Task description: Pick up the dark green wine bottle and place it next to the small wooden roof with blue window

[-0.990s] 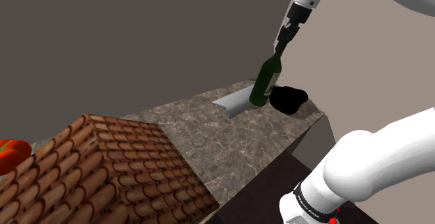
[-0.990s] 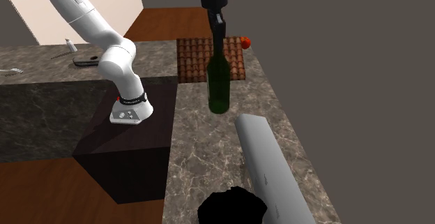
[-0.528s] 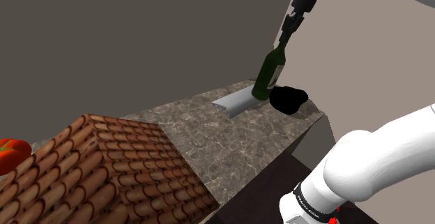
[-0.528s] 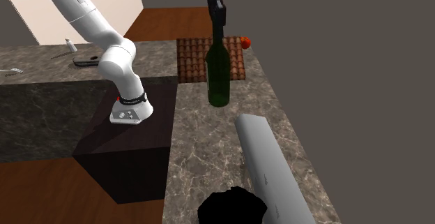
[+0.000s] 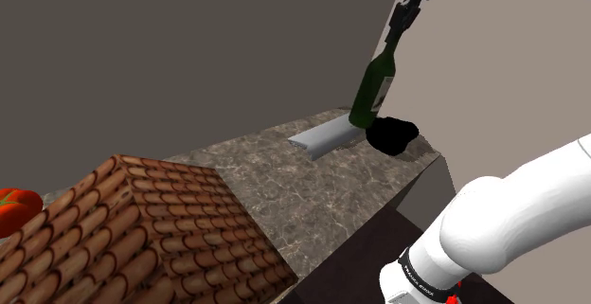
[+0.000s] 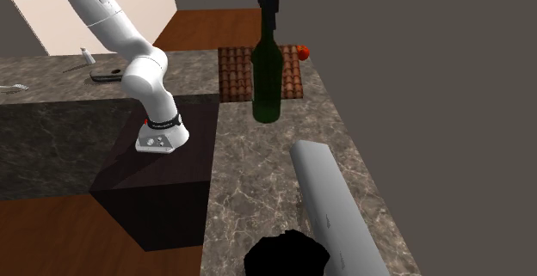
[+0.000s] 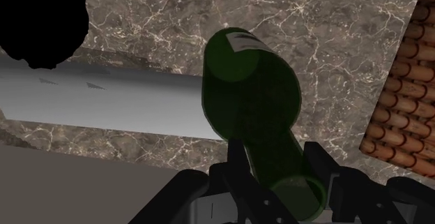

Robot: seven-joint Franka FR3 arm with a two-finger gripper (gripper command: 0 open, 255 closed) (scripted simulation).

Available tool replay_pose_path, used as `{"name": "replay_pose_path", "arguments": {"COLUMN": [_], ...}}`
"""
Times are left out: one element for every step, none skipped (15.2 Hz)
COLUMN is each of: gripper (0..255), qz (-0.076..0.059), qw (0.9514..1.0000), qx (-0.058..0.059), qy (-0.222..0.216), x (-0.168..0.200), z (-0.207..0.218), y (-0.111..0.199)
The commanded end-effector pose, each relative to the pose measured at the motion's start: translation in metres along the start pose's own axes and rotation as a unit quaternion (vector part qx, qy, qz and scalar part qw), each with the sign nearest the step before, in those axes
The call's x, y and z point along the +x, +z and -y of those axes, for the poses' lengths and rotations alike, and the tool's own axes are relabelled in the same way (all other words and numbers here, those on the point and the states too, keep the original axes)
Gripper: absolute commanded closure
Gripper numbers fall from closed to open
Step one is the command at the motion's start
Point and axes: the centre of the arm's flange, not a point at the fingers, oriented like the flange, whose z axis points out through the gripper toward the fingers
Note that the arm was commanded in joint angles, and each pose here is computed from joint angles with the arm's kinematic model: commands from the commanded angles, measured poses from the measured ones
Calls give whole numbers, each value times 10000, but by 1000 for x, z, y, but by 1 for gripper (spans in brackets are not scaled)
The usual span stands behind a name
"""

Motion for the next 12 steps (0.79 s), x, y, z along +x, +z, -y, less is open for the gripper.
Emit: {"name": "replay_pose_path", "arguments": {"gripper": [255,255,255,255,255,255,255,255,255,255,255,255], "qz": [0,0,0,0,0,0,0,0,0,0,0,0], "qw": [10000,10000,10000,10000,10000,10000,10000,10000,10000,10000,10000,10000], "qx": [0,0,0,0,0,0,0,0,0,0,0,0], "qy": [-1,-1,-1,-1,-1,-1,-1,-1,-1,-1,-1,-1], "x": [1,2,2,3,3,4,4,5,5,6,6,7], "z": [0,0,0,0,0,0,0,0,0,0,0,0], "y": [-12,-17,-22,-27,-33,-38,-43,-48,-54,-59,-64,-69]}}
